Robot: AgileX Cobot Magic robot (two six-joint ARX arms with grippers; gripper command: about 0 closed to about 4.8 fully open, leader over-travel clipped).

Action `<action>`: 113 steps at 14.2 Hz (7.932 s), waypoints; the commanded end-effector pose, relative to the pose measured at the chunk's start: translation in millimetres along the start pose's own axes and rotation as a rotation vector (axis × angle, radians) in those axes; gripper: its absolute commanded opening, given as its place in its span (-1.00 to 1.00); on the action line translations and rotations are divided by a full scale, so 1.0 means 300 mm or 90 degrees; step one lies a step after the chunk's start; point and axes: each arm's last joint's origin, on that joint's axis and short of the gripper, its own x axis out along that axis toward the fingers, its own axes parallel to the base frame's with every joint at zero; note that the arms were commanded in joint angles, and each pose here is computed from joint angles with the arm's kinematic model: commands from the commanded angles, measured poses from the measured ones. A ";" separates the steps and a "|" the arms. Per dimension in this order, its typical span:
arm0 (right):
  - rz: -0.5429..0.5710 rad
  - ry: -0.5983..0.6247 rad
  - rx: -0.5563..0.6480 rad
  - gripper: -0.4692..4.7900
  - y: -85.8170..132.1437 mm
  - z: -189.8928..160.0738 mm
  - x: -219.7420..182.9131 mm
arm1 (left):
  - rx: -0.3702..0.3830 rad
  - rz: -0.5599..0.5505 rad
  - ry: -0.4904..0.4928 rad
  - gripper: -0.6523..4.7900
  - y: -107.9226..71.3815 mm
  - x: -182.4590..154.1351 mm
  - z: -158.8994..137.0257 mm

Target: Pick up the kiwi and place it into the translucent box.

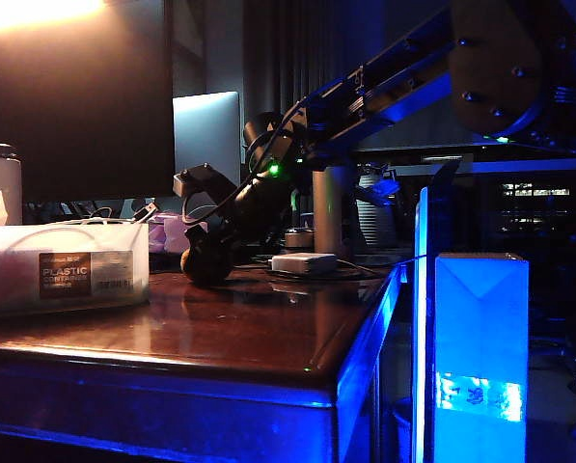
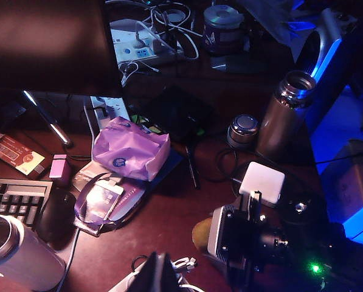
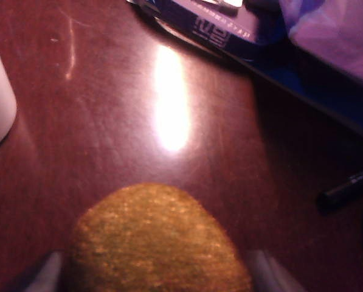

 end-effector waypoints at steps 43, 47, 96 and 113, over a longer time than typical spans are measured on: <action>0.015 -0.221 0.007 -0.83 0.005 0.496 -0.466 | -0.026 -0.021 -0.017 -0.77 0.110 -0.183 -0.019; -0.104 -0.339 0.030 -0.83 -0.130 0.622 -0.886 | -0.017 -0.020 -0.072 -0.77 0.066 -0.356 -0.029; -0.413 -0.447 0.104 -0.84 0.319 0.620 -2.244 | 0.056 0.065 -0.297 -0.77 -0.211 -1.020 -1.104; -0.359 -0.413 0.092 -0.84 0.666 0.507 -2.430 | -0.233 0.063 -0.201 -0.77 0.021 -0.186 -1.350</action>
